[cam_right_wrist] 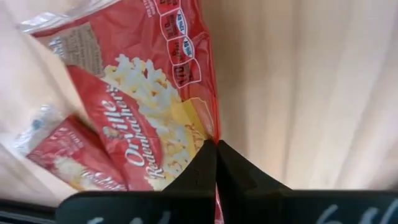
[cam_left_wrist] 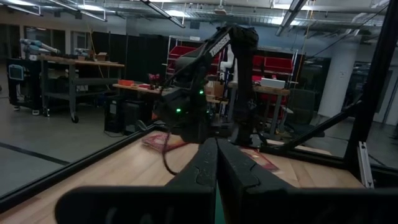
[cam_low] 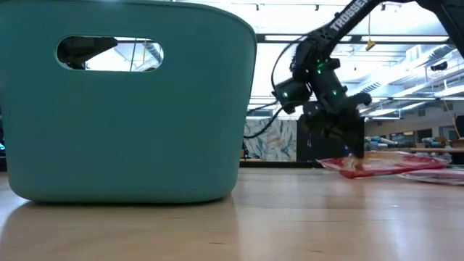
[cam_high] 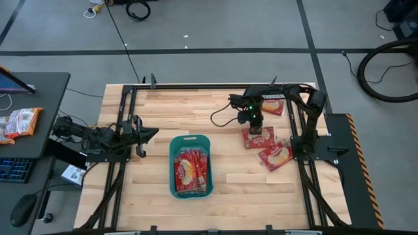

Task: Sort popcorn bags into baskets
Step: Put the red popcorn bag into the green bin

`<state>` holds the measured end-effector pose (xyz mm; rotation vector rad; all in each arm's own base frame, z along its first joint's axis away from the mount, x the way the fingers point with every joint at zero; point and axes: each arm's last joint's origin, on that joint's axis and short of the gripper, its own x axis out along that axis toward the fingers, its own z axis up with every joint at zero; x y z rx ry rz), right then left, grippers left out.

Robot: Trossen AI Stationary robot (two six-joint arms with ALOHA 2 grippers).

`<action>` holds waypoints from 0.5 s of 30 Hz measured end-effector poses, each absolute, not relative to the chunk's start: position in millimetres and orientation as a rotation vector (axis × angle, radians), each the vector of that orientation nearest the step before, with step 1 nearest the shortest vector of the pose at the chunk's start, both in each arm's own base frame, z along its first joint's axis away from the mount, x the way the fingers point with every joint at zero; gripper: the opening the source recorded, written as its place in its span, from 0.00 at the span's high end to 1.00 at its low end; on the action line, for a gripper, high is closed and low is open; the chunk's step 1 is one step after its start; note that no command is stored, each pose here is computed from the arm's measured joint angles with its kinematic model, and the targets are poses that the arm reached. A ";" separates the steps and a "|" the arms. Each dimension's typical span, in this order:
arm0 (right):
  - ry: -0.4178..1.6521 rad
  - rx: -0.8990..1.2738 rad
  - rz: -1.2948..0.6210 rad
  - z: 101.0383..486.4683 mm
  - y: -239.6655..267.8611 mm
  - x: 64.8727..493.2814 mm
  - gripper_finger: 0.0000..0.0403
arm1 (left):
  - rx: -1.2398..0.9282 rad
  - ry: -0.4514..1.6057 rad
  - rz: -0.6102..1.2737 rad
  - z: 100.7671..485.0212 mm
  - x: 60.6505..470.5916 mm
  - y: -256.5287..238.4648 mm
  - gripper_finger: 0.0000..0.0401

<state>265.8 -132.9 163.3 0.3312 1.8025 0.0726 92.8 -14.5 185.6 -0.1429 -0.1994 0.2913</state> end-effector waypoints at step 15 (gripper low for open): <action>1.584 0.183 0.247 246.1 -46.0 338.0 1.00 | -0.143 -0.200 0.291 185.7 92.8 -14.5 0.98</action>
